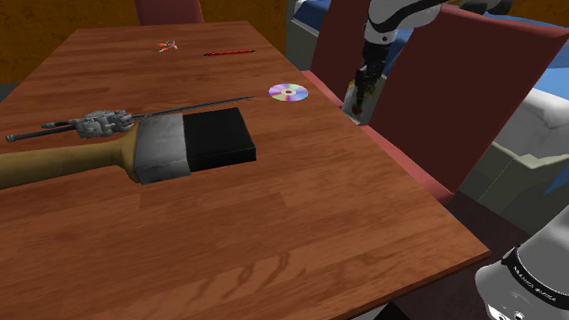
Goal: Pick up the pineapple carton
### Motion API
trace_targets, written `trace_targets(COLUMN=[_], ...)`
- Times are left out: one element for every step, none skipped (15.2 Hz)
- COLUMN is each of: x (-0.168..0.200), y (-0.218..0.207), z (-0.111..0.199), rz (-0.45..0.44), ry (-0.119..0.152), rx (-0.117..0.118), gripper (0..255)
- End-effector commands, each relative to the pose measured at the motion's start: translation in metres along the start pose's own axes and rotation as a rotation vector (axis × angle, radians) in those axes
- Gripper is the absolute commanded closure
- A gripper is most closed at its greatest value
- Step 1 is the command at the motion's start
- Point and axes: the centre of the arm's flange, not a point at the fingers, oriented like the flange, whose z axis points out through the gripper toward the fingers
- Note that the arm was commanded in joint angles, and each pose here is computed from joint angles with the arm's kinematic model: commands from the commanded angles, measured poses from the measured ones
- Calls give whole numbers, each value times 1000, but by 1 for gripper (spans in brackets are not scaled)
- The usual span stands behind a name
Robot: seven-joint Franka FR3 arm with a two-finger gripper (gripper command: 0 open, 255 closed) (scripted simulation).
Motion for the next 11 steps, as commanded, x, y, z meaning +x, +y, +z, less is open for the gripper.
trace_targets(x=[5,5,5,5,6,6,6,6,6,6,6], y=[7,7,7,7,7,7,7,7,7,7,7], z=[-3,-8,-13,-19,-24,-29,-34,-40,-45,-50,-55], rz=[4,4,4,4,4,4,4,4,4,4,4], ry=[-16,-16,-16,-16,-16,-16,-16,-16,-16,-16,-16], rx=[3,3,3,3,3,3,3,3,3,3,3], gripper=[255,255,255,255,255,255,255,255,255,255,255])
